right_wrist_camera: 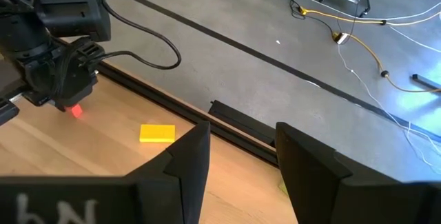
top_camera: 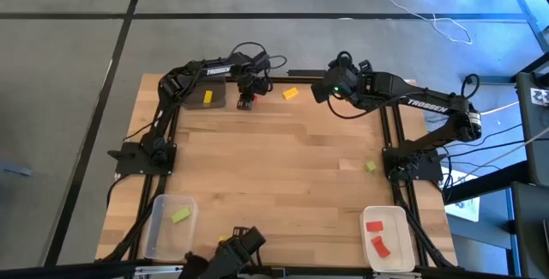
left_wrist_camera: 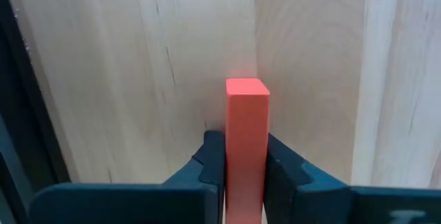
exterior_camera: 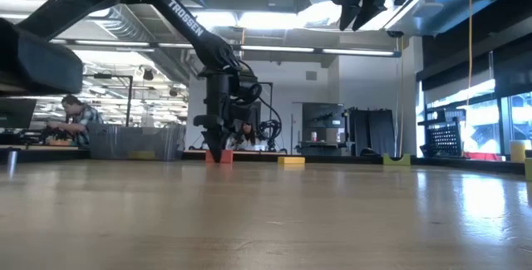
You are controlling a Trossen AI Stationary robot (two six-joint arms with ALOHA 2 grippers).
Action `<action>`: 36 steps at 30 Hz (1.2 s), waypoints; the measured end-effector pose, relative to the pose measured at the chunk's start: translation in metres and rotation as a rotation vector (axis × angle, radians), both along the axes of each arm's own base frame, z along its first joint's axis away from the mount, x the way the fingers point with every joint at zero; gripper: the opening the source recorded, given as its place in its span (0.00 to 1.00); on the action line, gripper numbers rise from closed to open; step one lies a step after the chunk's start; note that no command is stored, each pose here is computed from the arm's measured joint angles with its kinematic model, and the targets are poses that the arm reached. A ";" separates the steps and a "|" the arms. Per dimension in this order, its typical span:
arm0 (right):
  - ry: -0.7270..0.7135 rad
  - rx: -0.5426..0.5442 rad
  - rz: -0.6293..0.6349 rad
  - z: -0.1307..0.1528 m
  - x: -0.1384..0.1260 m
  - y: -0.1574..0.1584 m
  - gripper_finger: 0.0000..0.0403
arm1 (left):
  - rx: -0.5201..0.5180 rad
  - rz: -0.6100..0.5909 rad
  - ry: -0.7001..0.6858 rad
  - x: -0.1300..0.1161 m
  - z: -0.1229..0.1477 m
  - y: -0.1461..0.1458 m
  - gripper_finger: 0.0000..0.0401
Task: Sort & place blocks by color
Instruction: Put the orange block into the white bin
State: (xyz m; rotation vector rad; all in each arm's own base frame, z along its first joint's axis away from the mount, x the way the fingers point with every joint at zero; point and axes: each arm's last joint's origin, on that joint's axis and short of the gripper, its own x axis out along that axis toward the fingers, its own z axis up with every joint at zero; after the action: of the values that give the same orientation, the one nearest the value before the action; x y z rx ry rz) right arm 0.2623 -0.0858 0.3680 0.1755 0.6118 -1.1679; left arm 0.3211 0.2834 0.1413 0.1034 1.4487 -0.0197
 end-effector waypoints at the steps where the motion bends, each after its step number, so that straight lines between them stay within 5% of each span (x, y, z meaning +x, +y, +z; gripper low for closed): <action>1: 0.000 0.000 0.000 0.000 0.000 0.000 0.41 | -0.004 0.009 -0.002 0.000 0.001 0.000 0.12; 8: 0.045 0.039 0.091 -0.001 0.001 0.001 0.41 | 0.001 0.057 -0.039 -0.003 0.021 -0.005 0.12; 15: 0.092 0.095 0.247 -0.003 0.004 0.004 0.41 | 0.126 0.050 -0.202 -0.007 0.085 -0.014 0.12; 25: 0.061 -0.011 0.652 -0.004 0.028 0.005 0.41 | 0.278 -0.049 -0.478 -0.011 0.182 -0.069 0.12; 36: -0.074 -0.086 0.858 0.001 0.041 0.007 0.41 | 0.329 -0.168 -0.613 -0.001 0.216 -0.117 0.12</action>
State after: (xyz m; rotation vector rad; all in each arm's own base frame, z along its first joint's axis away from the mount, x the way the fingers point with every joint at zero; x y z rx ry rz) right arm 0.3030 -0.0787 0.3695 -0.1166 0.4893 -0.3525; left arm 0.3198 0.1662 0.3568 0.4600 0.8178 0.1056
